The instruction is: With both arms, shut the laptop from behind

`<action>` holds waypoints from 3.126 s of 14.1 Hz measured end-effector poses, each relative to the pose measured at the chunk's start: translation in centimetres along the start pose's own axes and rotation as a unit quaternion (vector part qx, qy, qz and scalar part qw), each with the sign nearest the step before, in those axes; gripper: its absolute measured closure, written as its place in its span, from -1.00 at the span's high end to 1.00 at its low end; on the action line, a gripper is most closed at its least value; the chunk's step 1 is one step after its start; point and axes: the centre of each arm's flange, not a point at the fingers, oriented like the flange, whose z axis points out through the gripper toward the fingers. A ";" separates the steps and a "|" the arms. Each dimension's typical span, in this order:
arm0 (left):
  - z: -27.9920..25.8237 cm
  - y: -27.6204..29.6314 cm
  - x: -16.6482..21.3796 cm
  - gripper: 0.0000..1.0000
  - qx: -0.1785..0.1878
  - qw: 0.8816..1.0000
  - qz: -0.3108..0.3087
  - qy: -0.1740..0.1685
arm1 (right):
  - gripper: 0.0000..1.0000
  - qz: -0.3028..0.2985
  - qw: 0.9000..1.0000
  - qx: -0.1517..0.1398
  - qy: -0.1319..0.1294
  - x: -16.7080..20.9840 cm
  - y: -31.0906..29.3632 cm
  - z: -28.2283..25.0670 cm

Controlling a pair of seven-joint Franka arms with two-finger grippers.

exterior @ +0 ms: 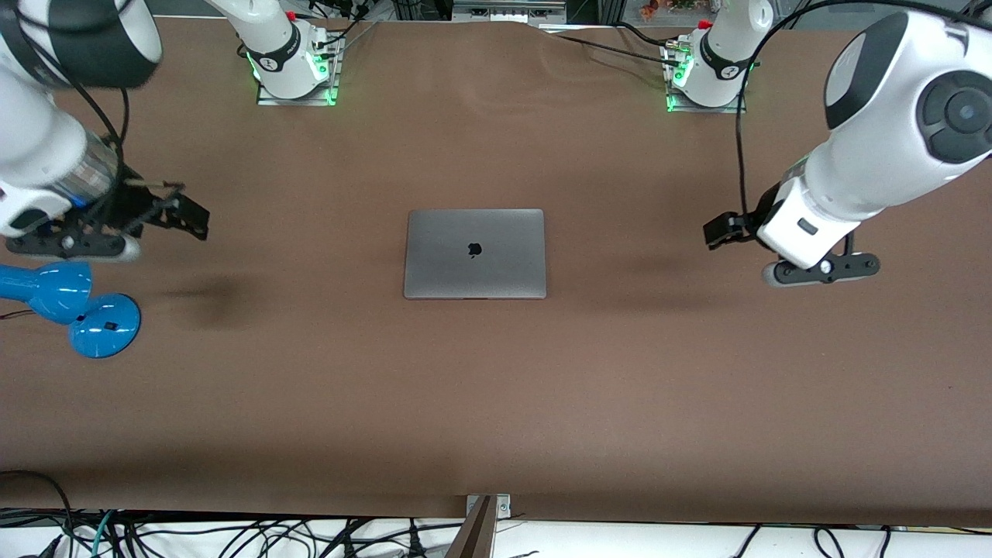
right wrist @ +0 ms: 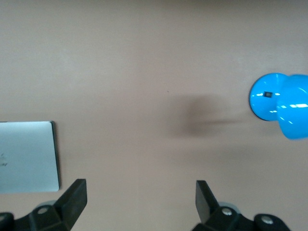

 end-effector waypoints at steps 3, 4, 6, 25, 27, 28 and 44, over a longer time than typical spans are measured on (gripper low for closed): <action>-1.2 -1.9 -3.4 1.00 0.024 1.000 0.013 0.005 | 1.00 0.005 1.000 0.002 0.015 -1.6 0.8 -2.9; -1.5 -2.9 -4.6 1.00 0.029 0.999 0.020 0.006 | 1.00 0.006 1.000 0.002 0.018 -1.7 1.0 -3.2; -2.0 -5.1 -7.1 1.00 0.037 0.999 0.034 0.007 | 1.00 0.010 1.000 0.002 0.017 -1.7 1.4 -3.0; -5.6 -5.8 -6.1 1.00 0.013 0.995 0.087 0.055 | 1.00 0.045 0.999 -0.003 -0.028 -2.4 5.7 -2.3; -6.2 -5.0 -6.1 1.00 0.011 0.994 0.094 0.060 | 1.00 0.044 0.999 -0.003 -0.030 -2.3 5.7 -2.1; -6.4 -4.7 -6.1 1.00 0.011 0.993 0.096 0.062 | 1.00 0.044 0.999 -0.002 -0.031 -2.3 5.6 -2.0; -8.6 -7.0 -5.4 1.00 0.009 0.996 0.067 0.052 | 1.00 0.044 0.998 0.009 -0.034 -2.2 5.3 -1.9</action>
